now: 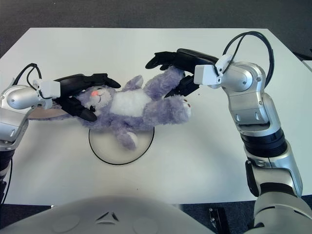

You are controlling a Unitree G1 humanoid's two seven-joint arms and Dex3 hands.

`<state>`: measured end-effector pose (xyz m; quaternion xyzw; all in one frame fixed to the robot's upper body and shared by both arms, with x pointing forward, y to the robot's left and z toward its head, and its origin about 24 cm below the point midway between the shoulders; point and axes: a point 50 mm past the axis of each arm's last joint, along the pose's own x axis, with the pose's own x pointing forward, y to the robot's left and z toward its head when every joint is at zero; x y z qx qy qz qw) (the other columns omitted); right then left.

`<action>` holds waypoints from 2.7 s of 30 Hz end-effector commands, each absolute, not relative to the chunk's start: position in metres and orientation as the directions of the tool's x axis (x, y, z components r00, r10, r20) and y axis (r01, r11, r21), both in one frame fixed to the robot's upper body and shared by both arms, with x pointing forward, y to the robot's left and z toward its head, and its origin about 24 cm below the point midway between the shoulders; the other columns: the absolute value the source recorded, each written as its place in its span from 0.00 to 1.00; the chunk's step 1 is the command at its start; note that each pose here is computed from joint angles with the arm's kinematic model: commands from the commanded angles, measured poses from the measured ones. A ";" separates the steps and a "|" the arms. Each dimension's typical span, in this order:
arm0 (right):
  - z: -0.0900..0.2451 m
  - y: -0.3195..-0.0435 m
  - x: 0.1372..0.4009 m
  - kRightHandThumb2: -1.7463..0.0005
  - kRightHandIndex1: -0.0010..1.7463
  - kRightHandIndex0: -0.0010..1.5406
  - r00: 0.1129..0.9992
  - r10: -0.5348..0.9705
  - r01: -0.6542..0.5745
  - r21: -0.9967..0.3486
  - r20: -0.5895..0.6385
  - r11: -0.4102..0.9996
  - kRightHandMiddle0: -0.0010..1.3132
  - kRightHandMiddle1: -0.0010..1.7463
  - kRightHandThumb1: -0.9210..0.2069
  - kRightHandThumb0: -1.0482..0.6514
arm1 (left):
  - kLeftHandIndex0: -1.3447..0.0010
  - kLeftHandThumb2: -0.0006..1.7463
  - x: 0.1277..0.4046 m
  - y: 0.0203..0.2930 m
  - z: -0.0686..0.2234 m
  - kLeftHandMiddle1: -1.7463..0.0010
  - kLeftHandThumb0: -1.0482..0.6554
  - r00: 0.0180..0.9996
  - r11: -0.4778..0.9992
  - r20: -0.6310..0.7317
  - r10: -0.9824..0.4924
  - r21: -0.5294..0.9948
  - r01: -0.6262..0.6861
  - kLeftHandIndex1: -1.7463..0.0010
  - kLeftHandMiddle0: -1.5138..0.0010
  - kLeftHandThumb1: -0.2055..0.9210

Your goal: Put the doll into the plate.

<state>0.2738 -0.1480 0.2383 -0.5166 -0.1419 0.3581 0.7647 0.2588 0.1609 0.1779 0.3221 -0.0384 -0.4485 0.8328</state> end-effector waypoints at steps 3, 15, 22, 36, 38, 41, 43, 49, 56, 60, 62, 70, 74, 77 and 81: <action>0.243 -0.154 0.275 1.00 0.00 0.13 0.715 0.680 -0.401 -0.892 -0.161 0.210 0.15 0.03 0.06 0.21 | 0.92 0.21 0.260 0.161 0.185 1.00 0.10 0.573 0.411 -0.220 -0.789 0.504 0.759 0.96 0.82 1.00; 0.250 -0.156 0.276 1.00 0.00 0.13 0.727 0.668 -0.388 -0.899 -0.162 0.204 0.15 0.02 0.05 0.17 | 0.92 0.24 0.262 0.163 0.190 1.00 0.09 0.548 0.403 -0.215 -0.808 0.477 0.781 0.97 0.90 1.00; 0.256 -0.158 0.276 1.00 0.01 0.16 0.741 0.654 -0.365 -0.910 -0.154 0.199 0.17 0.03 0.05 0.16 | 0.94 0.24 0.265 0.166 0.195 1.00 0.10 0.520 0.393 -0.189 -0.833 0.460 0.796 0.98 0.94 1.00; 0.278 -0.168 0.284 1.00 0.01 0.19 0.776 0.609 -0.375 -0.896 -0.165 0.236 0.24 0.04 0.05 0.15 | 0.95 0.30 0.278 0.183 0.219 0.99 0.10 0.620 0.516 -0.010 -0.785 0.545 0.661 0.99 0.94 1.00; 0.279 -0.168 0.284 1.00 0.01 0.20 0.782 0.603 -0.366 -0.900 -0.159 0.236 0.25 0.03 0.05 0.14 | 0.95 0.33 0.280 0.185 0.222 0.99 0.09 0.639 0.528 0.006 -0.769 0.567 0.631 0.99 0.92 1.00; 0.283 -0.168 0.285 1.00 0.01 0.20 0.792 0.597 -0.329 -0.913 -0.127 0.242 0.25 0.03 0.05 0.14 | 0.95 0.39 0.287 0.190 0.227 0.99 0.08 0.678 0.565 0.043 -0.734 0.591 0.575 0.99 0.91 1.00; 0.286 -0.169 0.285 1.00 0.01 0.22 0.799 0.595 -0.285 -0.925 -0.086 0.249 0.25 0.03 0.05 0.14 | 0.94 0.41 0.292 0.193 0.229 0.98 0.07 0.703 0.607 0.083 -0.706 0.582 0.541 0.99 0.90 1.00; 0.290 -0.175 0.288 1.00 0.02 0.25 0.824 0.566 -0.233 -0.930 -0.032 0.285 0.25 0.03 0.06 0.17 | 0.90 0.44 0.298 0.203 0.235 0.98 0.06 0.775 0.707 0.184 -0.604 0.573 0.415 0.97 0.86 1.00; 0.288 -0.182 0.297 0.99 0.08 0.43 0.868 0.495 -0.199 -0.882 0.043 0.426 0.28 0.03 0.07 0.43 | 0.81 0.46 0.299 0.208 0.238 0.98 0.08 0.829 0.801 0.307 -0.468 0.543 0.251 0.96 0.75 1.00; 0.282 -0.186 0.303 0.99 0.08 0.43 0.898 0.428 -0.151 -0.844 0.100 0.515 0.36 0.03 0.04 0.53 | 0.75 0.47 0.300 0.208 0.235 0.97 0.12 0.834 0.832 0.372 -0.407 0.527 0.171 0.95 0.64 1.00; 0.279 -0.189 0.309 0.99 0.05 0.39 0.909 0.399 -0.129 -0.832 0.118 0.539 0.39 0.03 0.03 0.52 | 0.73 0.46 0.302 0.208 0.230 0.98 0.13 0.839 0.856 0.397 -0.371 0.496 0.144 0.95 0.61 1.00; 0.276 -0.201 0.321 0.95 0.01 0.28 0.910 0.382 -0.092 -0.816 0.164 0.571 0.36 0.00 0.00 0.38 | 0.65 0.42 0.312 0.214 0.215 0.97 0.20 0.863 0.944 0.449 -0.230 0.317 0.087 0.94 0.53 1.00; 0.270 -0.206 0.326 0.92 0.01 0.28 0.907 0.363 -0.087 -0.747 0.214 0.659 0.34 0.00 0.00 0.34 | 0.62 0.43 0.315 0.216 0.213 0.97 0.23 0.871 0.966 0.452 -0.194 0.244 0.088 0.93 0.52 1.00; 0.253 -0.213 0.332 0.86 0.03 0.38 0.905 0.299 -0.063 -0.597 0.304 0.800 0.35 0.01 0.00 0.35 | 0.60 0.44 0.316 0.219 0.210 0.96 0.24 0.881 0.980 0.446 -0.158 0.181 0.084 0.92 0.49 1.00; 0.230 -0.219 0.345 0.83 0.05 0.49 0.898 0.234 -0.076 -0.392 0.373 0.917 0.39 0.02 0.00 0.41 | 0.59 0.45 0.319 0.223 0.201 0.96 0.25 0.892 0.988 0.433 -0.129 0.138 0.076 0.91 0.47 1.00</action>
